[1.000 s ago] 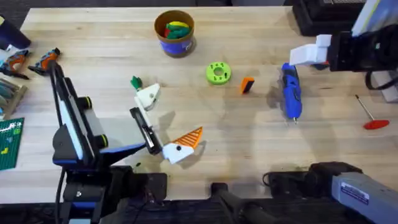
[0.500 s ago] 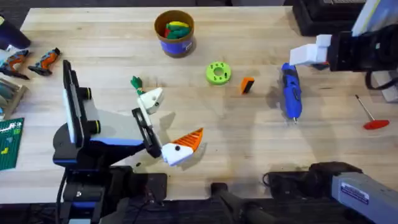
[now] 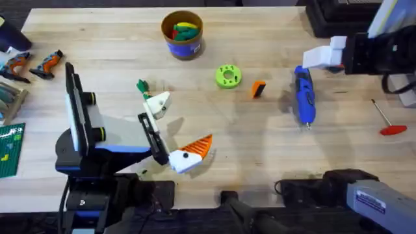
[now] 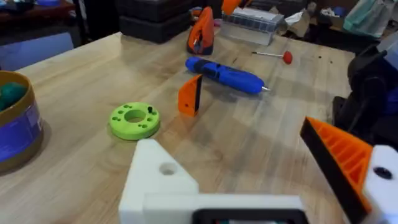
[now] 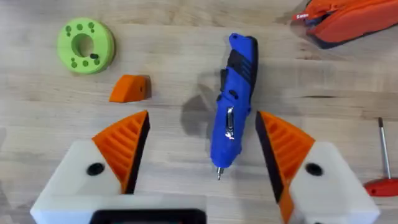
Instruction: Pick up the gripper from the table and insert it into the empty holder that is missing its gripper. Then pick up a screw, insert it into the mounting hole, and use the screwdriver to tighten it. Finally, clean up the table by picking up the vegetable and placing it into the bucket.
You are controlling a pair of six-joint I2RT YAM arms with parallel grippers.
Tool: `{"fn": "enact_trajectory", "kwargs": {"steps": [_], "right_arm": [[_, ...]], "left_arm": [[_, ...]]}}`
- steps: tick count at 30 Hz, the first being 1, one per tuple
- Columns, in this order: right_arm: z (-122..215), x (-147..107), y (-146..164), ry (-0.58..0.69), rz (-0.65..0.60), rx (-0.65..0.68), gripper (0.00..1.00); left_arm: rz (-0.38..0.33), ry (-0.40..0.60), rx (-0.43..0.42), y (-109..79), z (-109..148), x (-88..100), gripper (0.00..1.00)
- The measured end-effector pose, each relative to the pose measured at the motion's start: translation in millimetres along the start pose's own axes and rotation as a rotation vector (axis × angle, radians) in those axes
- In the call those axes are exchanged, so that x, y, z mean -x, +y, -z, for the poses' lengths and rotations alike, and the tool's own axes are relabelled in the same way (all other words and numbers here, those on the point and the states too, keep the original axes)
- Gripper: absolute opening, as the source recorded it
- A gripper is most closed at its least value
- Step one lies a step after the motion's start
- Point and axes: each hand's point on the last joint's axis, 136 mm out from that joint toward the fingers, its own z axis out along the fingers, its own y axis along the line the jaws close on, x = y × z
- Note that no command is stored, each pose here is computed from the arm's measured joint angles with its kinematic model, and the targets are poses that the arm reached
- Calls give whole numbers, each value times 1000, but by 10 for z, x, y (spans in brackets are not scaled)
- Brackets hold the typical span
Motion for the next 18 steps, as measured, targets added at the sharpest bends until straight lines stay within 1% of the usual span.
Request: {"fn": "enact_trajectory", "kwargs": {"steps": [18], "right_arm": [[0,1,0,0,0,0,978]], "left_arm": [[-6,0,0,0,0,0,986]]}}
